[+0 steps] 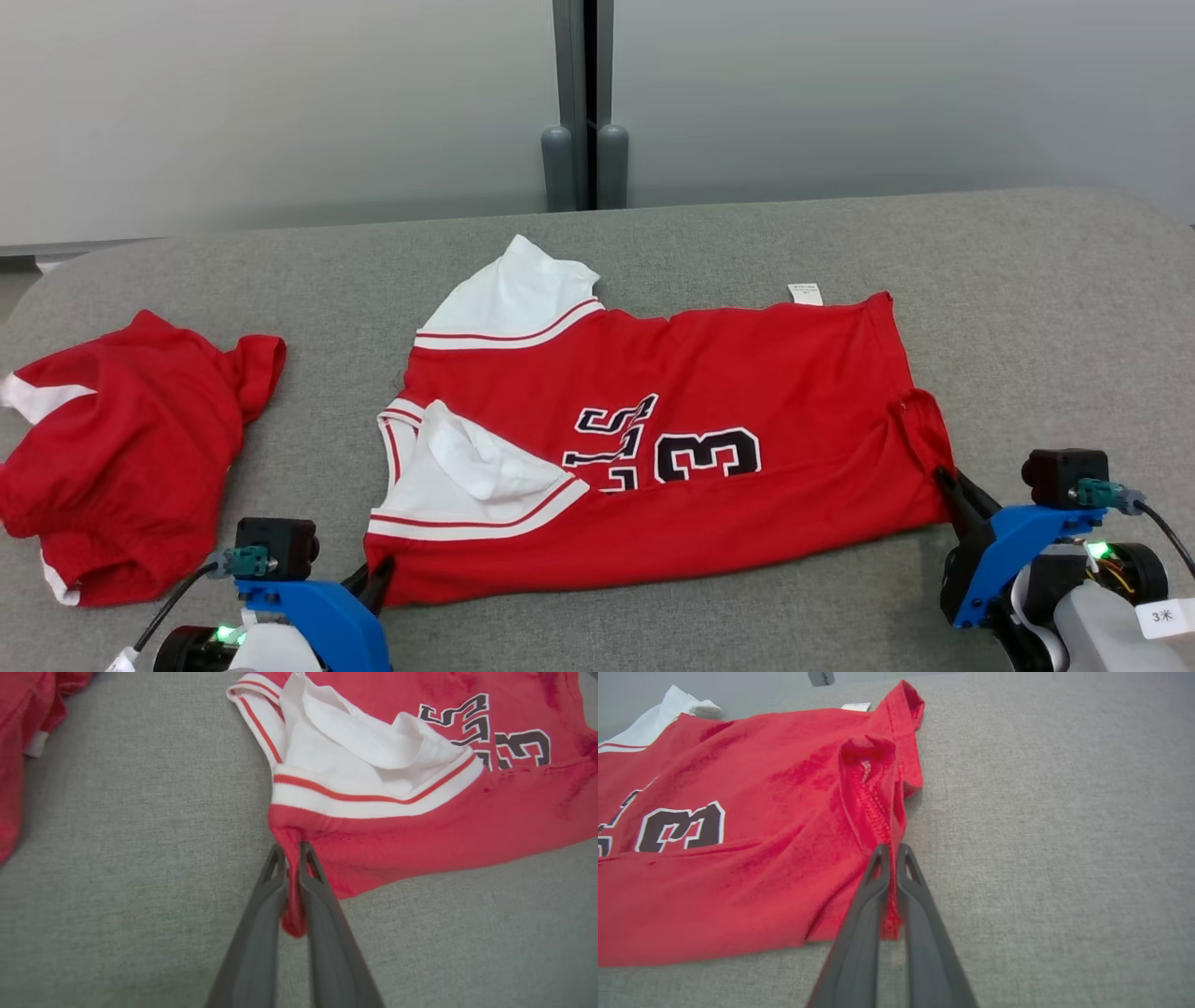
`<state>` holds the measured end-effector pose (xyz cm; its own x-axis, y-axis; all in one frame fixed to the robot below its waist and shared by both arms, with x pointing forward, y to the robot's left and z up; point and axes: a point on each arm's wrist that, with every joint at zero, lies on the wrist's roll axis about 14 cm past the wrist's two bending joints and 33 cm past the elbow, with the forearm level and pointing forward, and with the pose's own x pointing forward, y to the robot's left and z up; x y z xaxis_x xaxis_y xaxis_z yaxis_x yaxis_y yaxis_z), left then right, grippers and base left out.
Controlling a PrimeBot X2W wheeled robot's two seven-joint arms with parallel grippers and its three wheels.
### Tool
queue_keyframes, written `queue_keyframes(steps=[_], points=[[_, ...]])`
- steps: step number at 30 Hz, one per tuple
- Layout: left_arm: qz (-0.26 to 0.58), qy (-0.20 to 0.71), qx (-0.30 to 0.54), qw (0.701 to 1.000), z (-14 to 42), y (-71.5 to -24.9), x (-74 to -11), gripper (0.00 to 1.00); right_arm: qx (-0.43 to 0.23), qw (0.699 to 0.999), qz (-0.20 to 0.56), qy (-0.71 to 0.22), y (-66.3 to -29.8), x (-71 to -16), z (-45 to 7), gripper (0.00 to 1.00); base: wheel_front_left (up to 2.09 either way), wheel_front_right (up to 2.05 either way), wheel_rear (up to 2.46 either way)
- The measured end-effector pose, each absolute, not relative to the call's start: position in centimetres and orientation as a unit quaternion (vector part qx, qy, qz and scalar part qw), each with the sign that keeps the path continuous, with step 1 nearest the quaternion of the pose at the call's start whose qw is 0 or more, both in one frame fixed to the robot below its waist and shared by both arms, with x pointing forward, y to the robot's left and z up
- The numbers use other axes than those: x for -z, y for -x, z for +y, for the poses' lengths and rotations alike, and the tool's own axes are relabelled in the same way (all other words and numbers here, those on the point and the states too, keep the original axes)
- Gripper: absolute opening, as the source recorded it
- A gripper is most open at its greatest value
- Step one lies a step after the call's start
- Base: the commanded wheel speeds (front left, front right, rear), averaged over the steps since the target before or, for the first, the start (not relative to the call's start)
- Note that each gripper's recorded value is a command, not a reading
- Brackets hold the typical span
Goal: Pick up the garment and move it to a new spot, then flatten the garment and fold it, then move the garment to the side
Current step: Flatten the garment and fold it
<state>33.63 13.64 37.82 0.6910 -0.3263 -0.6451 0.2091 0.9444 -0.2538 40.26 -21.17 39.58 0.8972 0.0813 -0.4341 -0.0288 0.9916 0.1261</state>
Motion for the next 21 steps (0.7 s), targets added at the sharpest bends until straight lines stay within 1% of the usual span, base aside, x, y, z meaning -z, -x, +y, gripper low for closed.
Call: queue_keyframes(steps=[2,4,9,10,11,12,13,14,16,19,21], points=[[0.36,0.079,0.15,0.918,13.8,-33.6,-38.7,0.0,-0.03,0.972,0.224,-0.06,-40.1,-40.0,-21.3,0.0,0.0,0.0,0.0],[0.368,0.075,0.157,0.913,14.1,-32.8,-39.4,0.0,-0.028,0.967,0.247,-0.061,-38.7,-39.6,-22.0,0.0,0.0,0.0,0.0],[0.419,0.062,0.165,0.891,14.9,-29.6,-39.0,0.0,-0.041,0.949,0.308,-0.057,-35.5,-38.9,-22.5,0.0,0.0,0.0,0.0],[0.439,0.059,0.168,0.881,15.1,-28.4,-38.9,0.0,-0.044,0.937,0.343,-0.057,-33.7,-38.3,-22.7,0.0,0.0,0.0,0.0],[0.464,0.065,0.171,0.866,14.9,-26.8,-38.6,0.0,-0.044,0.917,0.39,-0.064,-31.1,-37.5,-22.8,0.0,0.0,0.0,0.0],[0.48,0.073,0.167,0.858,14.9,-26.0,-38.3,0.75,-0.038,0.907,0.412,-0.077,-29.6,-37.1,-22.8,0.42,0.0,0.0,0.0],[0.487,0.074,0.165,0.854,14.9,-25.7,-38.1,1.0,-0.033,0.906,0.414,-0.078,-29.3,-37.2,-22.9,1.0,0.0,0.0,0.0],[0.495,0.074,0.167,0.849,14.8,-25.3,-37.9,1.0,-0.03,0.907,0.414,-0.074,-29.2,-37.5,-23.0,1.0,0.0,0.0,0.0],[0.492,0.074,0.169,0.851,14.7,-25.4,-38.1,1.0,-0.028,0.91,0.407,-0.073,-29.5,-38.1,-22.8,1.0,0.0,0.0,0.0],[0.469,0.059,0.172,0.864,15.1,-26.8,-39.1,1.0,-0.024,0.923,0.374,-0.083,-30.5,-39.9,-22.5,1.0,0.0,0.0,0.0],[0.441,0.05,0.174,0.879,15.4,-28.7,-40.6,1.0,-0.016,0.935,0.344,-0.08,-31.6,-41.5,-23.2,1.0,0.0,0.0,0.0]])
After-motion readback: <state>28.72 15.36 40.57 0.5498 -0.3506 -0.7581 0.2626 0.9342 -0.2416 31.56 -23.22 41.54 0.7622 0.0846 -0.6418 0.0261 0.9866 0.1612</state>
